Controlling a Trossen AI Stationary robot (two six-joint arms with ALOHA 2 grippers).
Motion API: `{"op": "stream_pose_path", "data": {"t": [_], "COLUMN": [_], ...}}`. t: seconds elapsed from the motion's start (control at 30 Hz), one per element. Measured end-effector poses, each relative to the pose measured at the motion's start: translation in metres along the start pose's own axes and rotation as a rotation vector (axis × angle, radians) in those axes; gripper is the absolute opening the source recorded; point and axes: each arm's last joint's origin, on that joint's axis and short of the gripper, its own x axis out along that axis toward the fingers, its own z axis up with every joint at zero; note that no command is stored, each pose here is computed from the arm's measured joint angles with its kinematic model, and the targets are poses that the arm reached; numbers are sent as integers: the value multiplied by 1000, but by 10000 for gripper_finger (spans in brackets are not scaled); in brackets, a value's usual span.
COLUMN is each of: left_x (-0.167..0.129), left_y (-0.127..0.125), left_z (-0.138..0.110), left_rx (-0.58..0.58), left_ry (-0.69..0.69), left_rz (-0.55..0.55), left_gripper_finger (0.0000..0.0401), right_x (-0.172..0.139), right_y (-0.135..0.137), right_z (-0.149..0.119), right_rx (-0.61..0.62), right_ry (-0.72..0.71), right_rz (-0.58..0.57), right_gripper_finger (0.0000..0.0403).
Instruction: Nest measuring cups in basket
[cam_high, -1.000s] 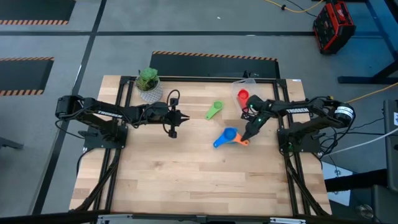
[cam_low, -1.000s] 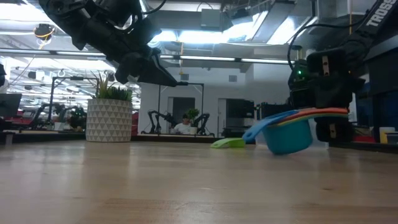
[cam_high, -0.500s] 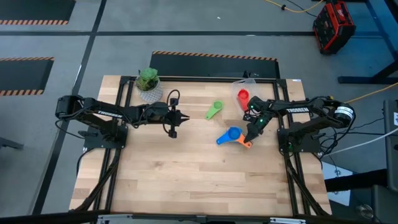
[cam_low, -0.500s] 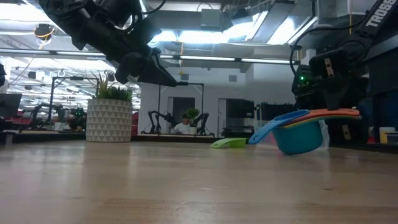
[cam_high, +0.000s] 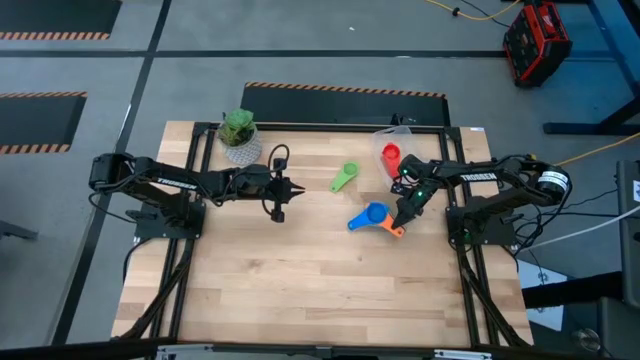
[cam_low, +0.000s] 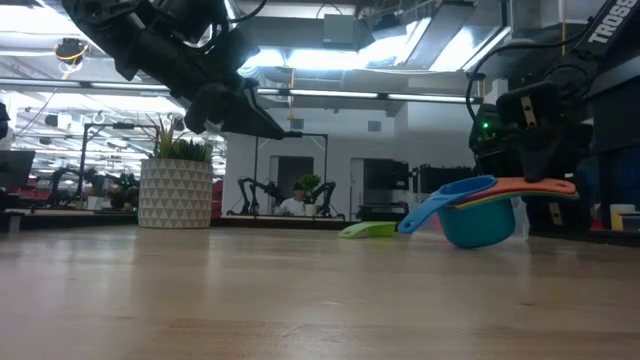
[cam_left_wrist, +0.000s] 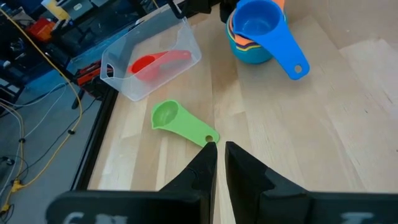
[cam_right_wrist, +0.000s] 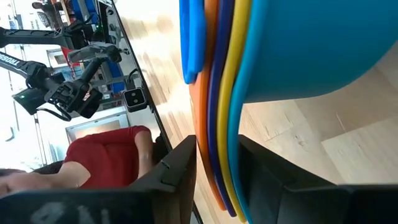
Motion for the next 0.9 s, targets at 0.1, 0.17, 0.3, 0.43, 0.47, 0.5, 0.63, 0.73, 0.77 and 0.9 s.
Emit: {"op": "stream_pose_path", "data": {"t": [0.1,0.17,0.3,0.43,0.47,0.5,0.63,0.73,0.77,0.9], "left_x": [0,0,0,0,0,0,0,0,0,0], "left_y": [0,0,0,0,0,0,0,0,0,0], "left_z": [0,0,0,0,0,0,0,0,0,0], "left_rx": [0,0,0,0,0,0,0,0,0,0], "left_ry": [0,0,0,0,0,0,0,0,0,0], "left_rz": [0,0,0,0,0,0,0,0,0,0], "left_gripper_finger": [27,27,27,27,27,27,28,27,27,27], "right_x": [0,0,0,0,0,0,0,0,0,0], "right_y": [0,-1,-2,-3,-3,-3,-4,-4,-4,-4], "right_z": [0,0,0,0,0,0,0,-1,-1,-1], "right_rx": [-3,2,-21,-18,-13,4,44,48,48,54], "right_ry": [-3,-9,-19,-33,-31,-31,-36,-33,-33,-31], "right_rz": [-7,-23,-61,-95,-90,-88,-109,-110,-110,-112], "right_gripper_finger": [114,114,114,114,114,114,114,116,118,146]}}
